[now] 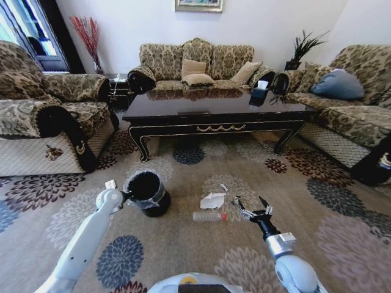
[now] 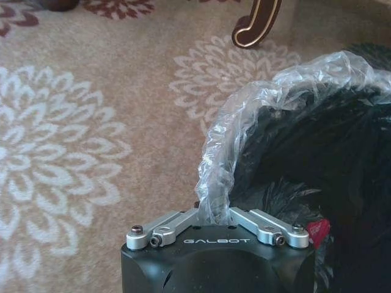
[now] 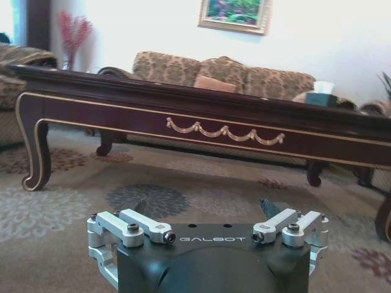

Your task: Move to the front of the table and pick up the trash from the floor, then place it into the trash bin.

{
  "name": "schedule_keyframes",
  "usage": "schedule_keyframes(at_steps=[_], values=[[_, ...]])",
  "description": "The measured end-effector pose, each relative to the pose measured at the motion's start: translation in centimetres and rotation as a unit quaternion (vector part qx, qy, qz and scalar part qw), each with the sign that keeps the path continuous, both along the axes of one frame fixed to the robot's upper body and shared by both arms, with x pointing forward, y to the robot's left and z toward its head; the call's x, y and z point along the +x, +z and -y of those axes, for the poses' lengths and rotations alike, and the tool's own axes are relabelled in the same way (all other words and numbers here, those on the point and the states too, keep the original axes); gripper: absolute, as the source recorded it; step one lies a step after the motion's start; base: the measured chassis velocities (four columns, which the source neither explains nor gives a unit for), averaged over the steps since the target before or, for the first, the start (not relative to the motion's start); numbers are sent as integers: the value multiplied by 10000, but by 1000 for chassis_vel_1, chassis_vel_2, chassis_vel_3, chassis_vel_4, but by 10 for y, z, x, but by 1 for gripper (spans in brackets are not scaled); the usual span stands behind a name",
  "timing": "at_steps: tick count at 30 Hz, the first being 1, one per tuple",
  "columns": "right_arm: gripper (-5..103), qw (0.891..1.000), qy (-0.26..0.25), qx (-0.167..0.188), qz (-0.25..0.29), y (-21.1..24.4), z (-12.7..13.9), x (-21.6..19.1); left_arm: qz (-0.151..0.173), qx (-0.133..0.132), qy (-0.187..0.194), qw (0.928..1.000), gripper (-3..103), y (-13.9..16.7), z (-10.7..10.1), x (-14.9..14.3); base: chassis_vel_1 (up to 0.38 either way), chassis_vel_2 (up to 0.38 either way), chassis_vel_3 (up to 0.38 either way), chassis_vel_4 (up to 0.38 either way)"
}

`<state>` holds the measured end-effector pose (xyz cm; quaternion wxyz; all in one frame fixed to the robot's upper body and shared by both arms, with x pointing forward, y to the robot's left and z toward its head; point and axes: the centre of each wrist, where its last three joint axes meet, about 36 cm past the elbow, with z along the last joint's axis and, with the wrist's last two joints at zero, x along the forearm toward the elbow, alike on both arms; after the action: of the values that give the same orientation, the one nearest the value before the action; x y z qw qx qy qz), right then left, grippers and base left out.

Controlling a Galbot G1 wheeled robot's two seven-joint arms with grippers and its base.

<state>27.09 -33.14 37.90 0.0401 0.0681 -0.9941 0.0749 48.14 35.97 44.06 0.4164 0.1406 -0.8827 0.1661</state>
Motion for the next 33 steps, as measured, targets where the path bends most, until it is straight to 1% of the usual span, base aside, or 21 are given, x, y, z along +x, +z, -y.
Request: schedule_keyframes(at_steps=[1,4,5,7,9,10,12,15,16,20,21,22,23,25,26,29,30,31,33], values=[[100,10000,53,-78,-5,2,3,2,27,9,-11,10000,0,4,-3,-4,0,0,0,0],[100,9961,391,-784,-99,6,21,16,162,92,-81,9998,0,22,-9,-25,0,0,0,0],[100,9961,391,-784,-99,6,21,16,162,92,-81,9998,0,22,-9,-25,0,0,0,0],[100,9907,739,-1141,-87,1,37,26,200,119,-153,9996,0,28,-9,-36,0,0,0,0],[100,9847,1075,-1357,-180,-4,53,33,213,101,-197,9995,0,30,-7,-40,0,0,0,0],[100,9847,1075,-1357,-180,-4,53,33,213,101,-197,9995,0,30,-7,-40,0,0,0,0],[100,9810,1317,-1386,-325,-13,62,35,216,63,-233,9995,0,30,-4,-39,0,0,0,0],[100,9704,1703,-1628,-533,-26,70,48,231,-17,-293,9993,0,31,2,-42,0,0,0,0],[100,9704,1703,-1628,-533,-26,70,48,231,-17,-293,9993,0,31,2,-42,0,0,0,0],[100,9548,2164,-1844,-865,-40,79,73,205,-25,-281,9994,0,31,2,-54,0,0,0,0],[100,9548,2164,-1844,-865,-40,79,73,205,-25,-281,9994,0,31,2,-54,0,0,0,0],[100,9518,2245,-1870,-931,-44,80,77,200,-28,-276,9994,0,32,2,-57,0,0,0,0],[100,9466,2388,-1900,-1044,-50,81,84,183,-21,-253,9995,0,32,0,-60,0,0,0,0],[100,9405,2563,-1918,-1142,-57,80,94,149,-5,-213,9997,0,31,-2,-63,0,0,0,0],[100,9405,2563,-1918,-1142,-57,80,94,149,-5,-213,9997,0,31,-2,-63,0,0,0,0],[100,9283,2915,-1943,-1247,-69,74,122,104,50,-124,9999,0,31,-8,-65,0,0,0,0],[100,9246,3020,-1947,-1266,-71,71,128,94,59,-103,9999,0,32,-9,-66,0,0,0,0],[100,9246,3020,-1947,-1266,-71,71,128,94,59,-103,9999,0,32,-9,-66,0,0,0,0],[100,9161,3250,-1953,-1307,-77,65,141,77,68,-47,9999,0,32,-12,-66,0,0,0,0]])
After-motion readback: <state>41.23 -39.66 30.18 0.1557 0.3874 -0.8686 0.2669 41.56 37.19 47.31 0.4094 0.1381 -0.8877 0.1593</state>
